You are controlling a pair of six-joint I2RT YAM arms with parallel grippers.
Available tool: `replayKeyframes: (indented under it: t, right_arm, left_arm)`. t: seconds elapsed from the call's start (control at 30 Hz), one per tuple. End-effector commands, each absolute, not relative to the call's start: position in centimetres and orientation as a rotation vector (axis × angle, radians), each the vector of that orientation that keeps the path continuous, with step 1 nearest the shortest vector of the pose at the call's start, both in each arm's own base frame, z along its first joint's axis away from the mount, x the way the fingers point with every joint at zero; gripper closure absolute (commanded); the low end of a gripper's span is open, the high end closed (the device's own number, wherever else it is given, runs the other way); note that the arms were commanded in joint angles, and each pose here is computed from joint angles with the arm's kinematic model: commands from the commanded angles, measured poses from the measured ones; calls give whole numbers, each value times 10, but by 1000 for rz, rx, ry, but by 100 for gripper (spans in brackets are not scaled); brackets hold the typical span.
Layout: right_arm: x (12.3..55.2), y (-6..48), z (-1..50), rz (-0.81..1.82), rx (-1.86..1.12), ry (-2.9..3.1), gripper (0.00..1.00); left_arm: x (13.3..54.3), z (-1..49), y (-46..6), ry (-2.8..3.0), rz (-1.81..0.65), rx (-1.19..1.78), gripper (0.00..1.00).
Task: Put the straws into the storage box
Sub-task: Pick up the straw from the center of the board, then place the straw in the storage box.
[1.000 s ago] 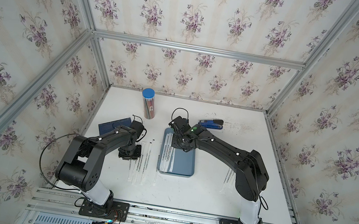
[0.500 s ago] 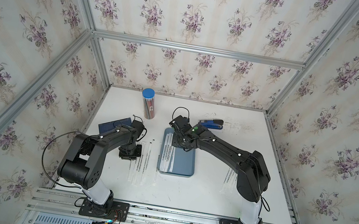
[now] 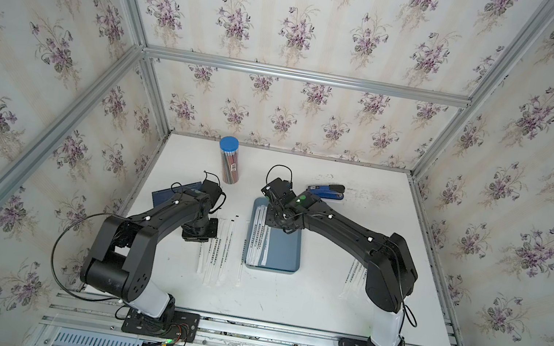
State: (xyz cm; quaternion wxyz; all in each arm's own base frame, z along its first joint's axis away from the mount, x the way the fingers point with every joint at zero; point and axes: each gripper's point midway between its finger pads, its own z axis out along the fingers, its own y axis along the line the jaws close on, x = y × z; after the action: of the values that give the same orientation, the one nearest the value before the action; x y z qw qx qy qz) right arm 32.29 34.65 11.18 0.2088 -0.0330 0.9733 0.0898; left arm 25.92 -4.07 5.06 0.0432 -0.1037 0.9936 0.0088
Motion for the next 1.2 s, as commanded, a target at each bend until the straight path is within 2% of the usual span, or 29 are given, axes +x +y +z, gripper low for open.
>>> replayKeyframes:
  t: [0.0,0.1,0.27,0.43,0.53,0.87,1.17]
  right_arm:
    - [328,339,122,265,-50,2696,74]
    - [336,318,130,287,20,2680,74]
    - [353,265,134,261,151,2655,74]
    - [361,220,134,273,268,2636,74]
    - [359,209,137,240,275,2624,74]
    - [349,203,128,226,272,2638,74]
    - [350,205,125,225,266,2650,75]
  left_arm:
    - [251,71,-50,3054,-9,-337,91]
    - [259,97,-81,3022,-68,-257,92]
    - [285,125,-166,2975,-216,-73,92]
    - [317,119,-246,2971,-337,41,93]
    - [327,102,-272,2995,-327,90,93]
    - [331,49,-282,3060,-265,61,92]
    - [338,30,-274,3055,-176,31,91]
